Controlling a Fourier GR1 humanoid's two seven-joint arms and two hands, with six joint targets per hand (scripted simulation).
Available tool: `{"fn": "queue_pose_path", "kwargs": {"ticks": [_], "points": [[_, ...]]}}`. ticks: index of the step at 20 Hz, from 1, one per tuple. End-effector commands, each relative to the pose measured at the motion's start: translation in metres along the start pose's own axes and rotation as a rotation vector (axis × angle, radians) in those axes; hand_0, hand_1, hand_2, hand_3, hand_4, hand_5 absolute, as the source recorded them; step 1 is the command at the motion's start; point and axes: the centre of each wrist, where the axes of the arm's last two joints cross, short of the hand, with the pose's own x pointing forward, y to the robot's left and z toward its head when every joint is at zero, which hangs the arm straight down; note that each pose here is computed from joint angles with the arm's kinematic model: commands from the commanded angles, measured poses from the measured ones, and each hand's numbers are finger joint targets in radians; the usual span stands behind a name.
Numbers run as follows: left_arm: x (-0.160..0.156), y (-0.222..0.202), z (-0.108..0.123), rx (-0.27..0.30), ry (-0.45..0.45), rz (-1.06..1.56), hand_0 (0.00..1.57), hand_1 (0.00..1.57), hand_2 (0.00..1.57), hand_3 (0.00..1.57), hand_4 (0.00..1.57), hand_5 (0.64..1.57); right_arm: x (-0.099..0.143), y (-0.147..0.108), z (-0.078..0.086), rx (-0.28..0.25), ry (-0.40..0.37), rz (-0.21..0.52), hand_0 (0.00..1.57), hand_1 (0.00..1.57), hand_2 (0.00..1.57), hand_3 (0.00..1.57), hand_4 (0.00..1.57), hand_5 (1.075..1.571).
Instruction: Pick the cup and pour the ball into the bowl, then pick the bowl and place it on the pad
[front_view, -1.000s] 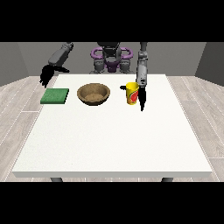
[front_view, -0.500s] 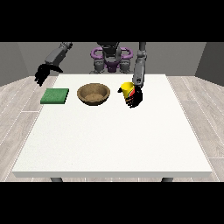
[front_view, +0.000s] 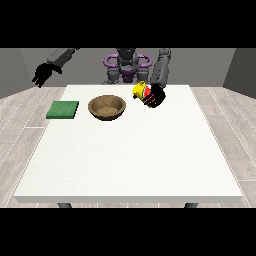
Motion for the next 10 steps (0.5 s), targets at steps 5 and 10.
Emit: {"fn": "queue_pose_path", "kwargs": {"ticks": [5, 10], "points": [[0.021, -0.034, 0.004, -0.214, -0.051, -0.397, 1.57, 1.57, 1.57, 1.57, 1.3, 1.473, -0.04, -0.028, 0.038, -0.095, 0.191, -0.023, 0.0, 0.0, 0.0, 0.34, 0.53, 1.57], [0.055, -0.061, 0.002, -0.298, -0.098, -0.526, 1.57, 1.57, 1.57, 1.57, 1.27, 1.495, -0.038, -0.059, 0.057, -0.108, 0.202, -0.033, 0.0, 0.0, 0.0, 0.35, 0.57, 1.57]]}}
